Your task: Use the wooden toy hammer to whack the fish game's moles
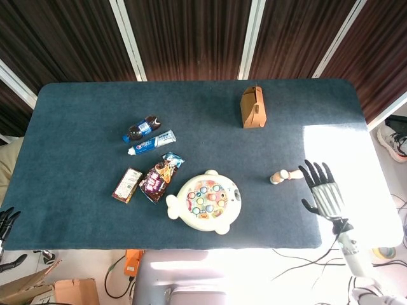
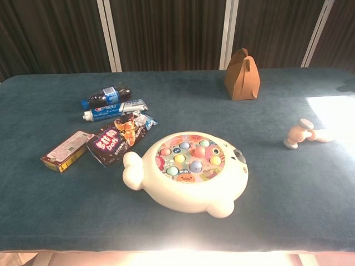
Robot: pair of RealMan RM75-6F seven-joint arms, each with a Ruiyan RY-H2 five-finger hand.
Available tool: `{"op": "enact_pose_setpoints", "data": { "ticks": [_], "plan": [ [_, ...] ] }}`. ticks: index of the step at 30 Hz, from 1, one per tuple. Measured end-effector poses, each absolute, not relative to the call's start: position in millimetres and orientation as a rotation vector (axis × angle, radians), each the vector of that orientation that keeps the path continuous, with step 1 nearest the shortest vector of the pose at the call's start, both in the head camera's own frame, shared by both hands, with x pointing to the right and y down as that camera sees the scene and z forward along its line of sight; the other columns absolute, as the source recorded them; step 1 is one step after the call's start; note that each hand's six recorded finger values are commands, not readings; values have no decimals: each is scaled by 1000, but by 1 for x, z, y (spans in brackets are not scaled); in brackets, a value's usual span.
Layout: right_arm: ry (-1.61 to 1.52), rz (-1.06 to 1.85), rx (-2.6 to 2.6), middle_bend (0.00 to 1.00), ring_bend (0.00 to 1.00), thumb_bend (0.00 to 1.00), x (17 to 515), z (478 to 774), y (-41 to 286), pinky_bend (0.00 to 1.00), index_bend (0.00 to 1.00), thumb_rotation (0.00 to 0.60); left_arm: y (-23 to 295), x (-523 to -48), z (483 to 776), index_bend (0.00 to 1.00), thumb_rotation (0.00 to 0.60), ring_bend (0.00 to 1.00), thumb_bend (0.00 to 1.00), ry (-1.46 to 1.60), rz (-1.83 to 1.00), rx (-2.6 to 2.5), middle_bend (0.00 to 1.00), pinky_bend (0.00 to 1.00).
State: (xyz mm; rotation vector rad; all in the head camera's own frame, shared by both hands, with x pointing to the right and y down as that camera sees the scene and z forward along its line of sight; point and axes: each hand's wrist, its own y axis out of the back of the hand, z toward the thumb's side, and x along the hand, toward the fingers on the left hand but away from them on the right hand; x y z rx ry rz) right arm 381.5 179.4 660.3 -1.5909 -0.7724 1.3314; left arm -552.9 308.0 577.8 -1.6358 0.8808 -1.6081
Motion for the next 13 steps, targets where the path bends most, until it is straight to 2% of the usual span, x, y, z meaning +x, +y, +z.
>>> {"op": "enact_pose_setpoints", "data": {
  "ticks": [7, 9, 13],
  "plan": [
    [-844, 1502, -1369, 0, 0, 166, 424, 561, 243, 0, 0, 600, 313, -527, 579, 0, 600, 0, 133, 881, -1597, -1624, 0, 69],
    [-850, 1524, -1345, 0, 0, 167, 430, 550, 249, 0, 0, 600, 315, -521, 579, 0, 600, 0, 133, 882, -1584, -1619, 0, 69],
    [-824, 1543, -1365, 0, 0, 166, 429, 553, 251, 0, 0, 600, 318, -516, 577, 0, 600, 0, 133, 884, -1570, -1626, 0, 69]
  ]
}}
